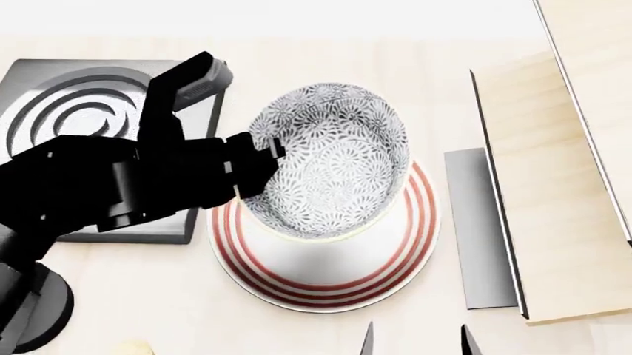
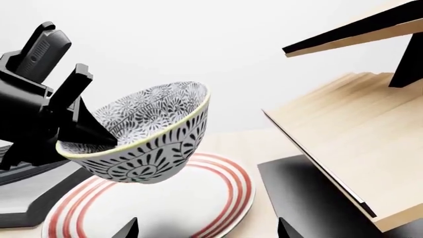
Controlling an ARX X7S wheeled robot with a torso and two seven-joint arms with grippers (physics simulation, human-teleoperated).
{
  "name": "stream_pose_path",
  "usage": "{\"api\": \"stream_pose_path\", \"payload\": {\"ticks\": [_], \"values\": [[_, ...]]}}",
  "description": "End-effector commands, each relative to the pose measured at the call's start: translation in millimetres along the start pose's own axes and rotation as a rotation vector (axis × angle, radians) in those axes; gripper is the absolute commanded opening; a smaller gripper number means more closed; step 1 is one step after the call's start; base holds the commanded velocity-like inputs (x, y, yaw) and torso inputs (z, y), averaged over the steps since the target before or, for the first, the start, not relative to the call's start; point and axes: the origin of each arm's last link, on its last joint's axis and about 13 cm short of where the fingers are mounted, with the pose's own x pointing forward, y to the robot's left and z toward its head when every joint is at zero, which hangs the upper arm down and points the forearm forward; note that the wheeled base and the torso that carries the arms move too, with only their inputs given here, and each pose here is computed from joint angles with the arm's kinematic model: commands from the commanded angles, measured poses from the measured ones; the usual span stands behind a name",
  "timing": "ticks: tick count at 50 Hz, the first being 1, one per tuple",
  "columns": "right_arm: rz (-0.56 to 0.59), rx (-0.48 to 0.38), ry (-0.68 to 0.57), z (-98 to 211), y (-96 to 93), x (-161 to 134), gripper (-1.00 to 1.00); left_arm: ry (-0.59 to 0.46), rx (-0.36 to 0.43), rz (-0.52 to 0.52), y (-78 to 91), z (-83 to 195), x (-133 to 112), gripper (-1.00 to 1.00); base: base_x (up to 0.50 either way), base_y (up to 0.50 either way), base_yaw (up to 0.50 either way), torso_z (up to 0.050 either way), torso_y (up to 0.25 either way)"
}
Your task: Pick up the akita bowl and put it on the plate.
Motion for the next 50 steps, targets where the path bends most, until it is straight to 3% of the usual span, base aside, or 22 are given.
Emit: {"api": "stream_pose_path", "payload": {"ticks": [1,50], "values": [[-0.001,0.004,0.002,-0.9,-0.7,0.0,1.0,0.006,-0.042,-0.037,-3.0,-6.3,4.1,-1.0,0.0,0.0,0.0,0.0,0.0],[-0.001,0.008,0.01,-2.9,-0.7,0.1,1.0,0.036,-0.009,0.055,11.2,-23.1,10.6,-1.0,0.0,0.0,0.0,0.0,0.0]]}}
